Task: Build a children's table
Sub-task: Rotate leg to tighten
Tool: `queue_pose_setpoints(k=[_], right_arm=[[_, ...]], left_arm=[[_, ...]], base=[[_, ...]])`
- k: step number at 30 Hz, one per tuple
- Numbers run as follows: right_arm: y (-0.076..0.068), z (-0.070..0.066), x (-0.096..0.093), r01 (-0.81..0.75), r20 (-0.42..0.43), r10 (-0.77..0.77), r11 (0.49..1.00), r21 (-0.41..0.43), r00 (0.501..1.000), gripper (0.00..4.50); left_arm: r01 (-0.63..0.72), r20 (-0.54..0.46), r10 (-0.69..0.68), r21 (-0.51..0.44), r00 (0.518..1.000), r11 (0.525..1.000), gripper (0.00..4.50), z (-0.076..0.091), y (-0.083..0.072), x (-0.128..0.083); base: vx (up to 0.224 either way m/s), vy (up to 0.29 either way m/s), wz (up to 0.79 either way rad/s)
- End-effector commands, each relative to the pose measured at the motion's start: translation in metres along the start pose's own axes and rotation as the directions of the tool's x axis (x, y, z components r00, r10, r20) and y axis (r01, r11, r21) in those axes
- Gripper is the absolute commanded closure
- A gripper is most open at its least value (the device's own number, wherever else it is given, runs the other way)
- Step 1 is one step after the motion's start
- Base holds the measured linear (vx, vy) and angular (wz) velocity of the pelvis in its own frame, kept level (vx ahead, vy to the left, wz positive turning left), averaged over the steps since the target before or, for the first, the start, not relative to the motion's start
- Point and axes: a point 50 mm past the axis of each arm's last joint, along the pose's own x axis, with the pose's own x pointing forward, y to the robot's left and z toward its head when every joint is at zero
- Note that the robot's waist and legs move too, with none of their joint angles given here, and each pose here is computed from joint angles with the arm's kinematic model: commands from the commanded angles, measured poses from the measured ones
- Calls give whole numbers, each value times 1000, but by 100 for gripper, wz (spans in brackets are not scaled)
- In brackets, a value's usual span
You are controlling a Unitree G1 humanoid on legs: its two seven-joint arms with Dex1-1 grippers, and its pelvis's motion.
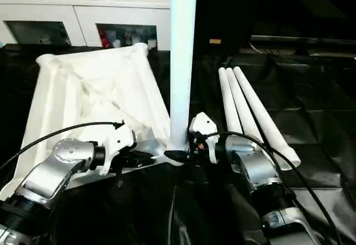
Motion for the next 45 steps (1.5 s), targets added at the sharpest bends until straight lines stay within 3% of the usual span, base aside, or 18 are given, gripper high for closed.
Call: queue_pose_setpoints(k=[1, 7, 10, 11, 13, 14, 15, 19, 24, 25, 28, 30, 31, 33, 41, 42, 45], right_arm=[[11, 1, 9, -99, 6, 99, 995, -2, 995, 174], [13, -2, 14, -69, 6, 68, 997, 18, 998, 178], [3, -6, 25, 102, -16, -102, 994, 47, 995, 179], [-8, -7, 33, 261, -19, -260, 961, 89, 965, 179], [-12, -7, 36, 328, -20, -327, 938, 113, 945, 179], [-16, -7, 41, 411, -23, -413, 899, 149, 911, 180], [-22, -9, 48, 530, -45, -533, 822, 209, 845, 180], [-21, -7, 62, 577, -46, -586, 776, 255, 809, 180], [-12, 2, 75, 507, 29, -527, 830, 232, 849, 180], [-13, 3, 75, 503, 34, -525, 831, 238, 851, 110], [-13, 3, 72, 478, 53, -505, 842, 251, 862, 107], [-14, 4, 68, 475, 59, -498, 852, 219, 865, 73], [-15, 3, 60, 450, 62, -465, 877, 169, 883, 73], [-15, 3, 60, 450, 62, -465, 877, 169, 883, 73], [-8, 3, 30, 190, 60, -192, 981, 30, 980, 73], [-4, 3, 24, 125, 57, -126, 992, 8, 990, 98], [0, 2, 16, 31, 52, -31, 1000, 1, 998, 107]], left_arm=[[9, 44, -11, 43, 999, 999, 450, 12, 1, 1], [-21, 55, 19, 41, 998, 999, 450, 13, 2, 4], [-99, 69, 98, 22, 993, 995, 450, 16, 6, 10], [-164, 76, 163, 7, 984, 986, 450, 19, 9, 15], [-193, 78, 192, 0, 978, 981, 450, 21, 11, 18], [-234, 90, 234, -12, 968, 972, 450, 24, 13, 21], [-297, 116, 300, -43, 947, 954, 450, 30, 15, 27], [-339, 124, 345, -67, 931, 939, 450, 35, 13, 35], [-312, 131, 318, -64, 939, 948, 450, 35, 4, 41], [-312, 130, 318, -61, 939, 948, 450, 35, 4, 41], [-297, 132, 302, -56, 944, 953, 450, 34, 3, 40], [-288, 131, 292, -53, 947, 956, 450, 33, 3, 38], [-263, 128, 265, -36, 956, 964, 450, 31, 2, 34], [-263, 128, 265, -36, 956, 964, 450, 31, 2, 34], [-131, 105, 128, 16, 986, 991, 450, 21, 0, 20], [-95, 95, 92, 24, 991, 995, 450, 19, -1, 17], [-43, 70, 40, 35, 997, 998, 450, 15, -1, 12]], base=[[0, 0, 0], [0, 0, 0], [0, 0, 0], [0, 0, 0], [0, 0, 0], [0, 0, 0], [0, 0, 0], [0, 0, 0], [0, 0, 0], [0, 0, 0], [0, 0, 0], [0, 0, 0], [0, 0, 0], [0, 0, 0], [0, 0, 0], [0, 0, 0], [0, 0, 0]])
